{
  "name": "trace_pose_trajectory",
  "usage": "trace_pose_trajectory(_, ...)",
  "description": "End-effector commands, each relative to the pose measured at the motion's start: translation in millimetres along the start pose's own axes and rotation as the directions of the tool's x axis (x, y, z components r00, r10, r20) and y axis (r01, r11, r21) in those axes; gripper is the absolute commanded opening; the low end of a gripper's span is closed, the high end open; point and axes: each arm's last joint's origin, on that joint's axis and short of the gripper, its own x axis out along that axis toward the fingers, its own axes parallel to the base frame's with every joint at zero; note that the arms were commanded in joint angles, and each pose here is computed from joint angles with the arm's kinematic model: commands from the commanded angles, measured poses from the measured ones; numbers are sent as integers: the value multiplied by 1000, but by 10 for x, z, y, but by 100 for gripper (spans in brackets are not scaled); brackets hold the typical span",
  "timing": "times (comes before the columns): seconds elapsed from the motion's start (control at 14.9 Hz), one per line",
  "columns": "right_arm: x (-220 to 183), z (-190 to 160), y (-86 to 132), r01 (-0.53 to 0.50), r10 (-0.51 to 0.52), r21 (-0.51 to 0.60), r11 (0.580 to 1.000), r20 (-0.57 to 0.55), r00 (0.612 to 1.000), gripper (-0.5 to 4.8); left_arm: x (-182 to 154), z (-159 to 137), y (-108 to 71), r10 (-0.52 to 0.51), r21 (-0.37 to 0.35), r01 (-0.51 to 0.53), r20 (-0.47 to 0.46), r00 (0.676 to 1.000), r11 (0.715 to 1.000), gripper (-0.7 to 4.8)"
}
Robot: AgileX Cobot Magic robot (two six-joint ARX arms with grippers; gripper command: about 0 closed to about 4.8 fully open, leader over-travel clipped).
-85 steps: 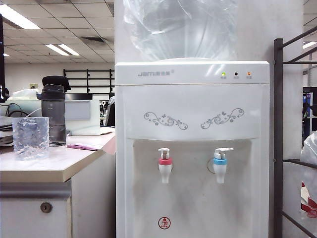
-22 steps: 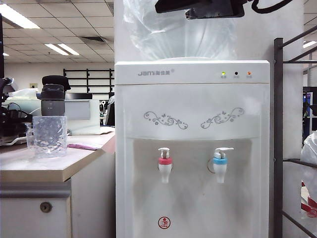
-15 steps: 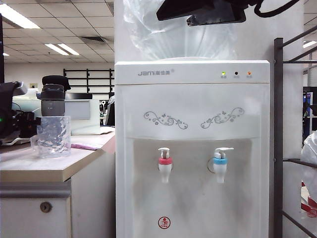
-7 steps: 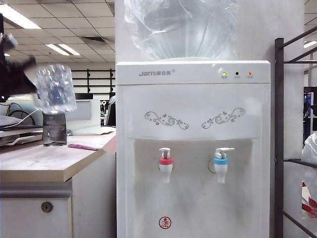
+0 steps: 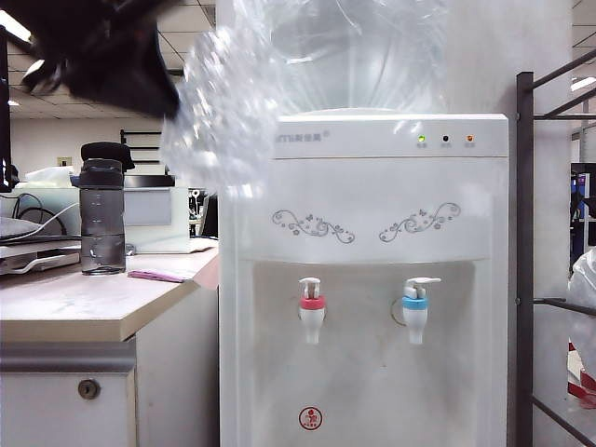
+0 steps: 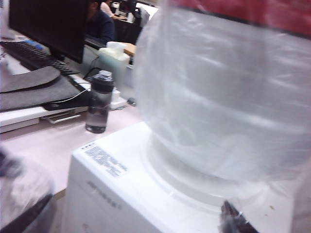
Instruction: Pick up the plastic mug from the left desk, go to the hot water outlet of the water dispenser, press the vertical switch to get some water, then put the mug back on the desk.
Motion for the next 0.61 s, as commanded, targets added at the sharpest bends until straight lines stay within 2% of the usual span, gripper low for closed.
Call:
trace_pose_trajectory(0.07,-53,59,-20,18,-18,5,1000,32,999,439,69,-594,-581,131,-44,-125,171,977,991,-8)
trace_pose_trajectory(0.2,-53,36,-16,13,-13,0,1000,8,1000,439,101,-864,-709,181,-53,-173,215,960,983,-8)
trace_pose_trajectory(0.4,-49,-14,-5,2,-2,-2,1000,-41,999,439,259,-1227,-656,225,-130,-208,131,966,969,-8)
trace_pose_trajectory(0.61,-40,-49,2,-3,3,-2,1000,-71,997,439,393,-1336,-666,222,-168,-196,152,963,966,-8)
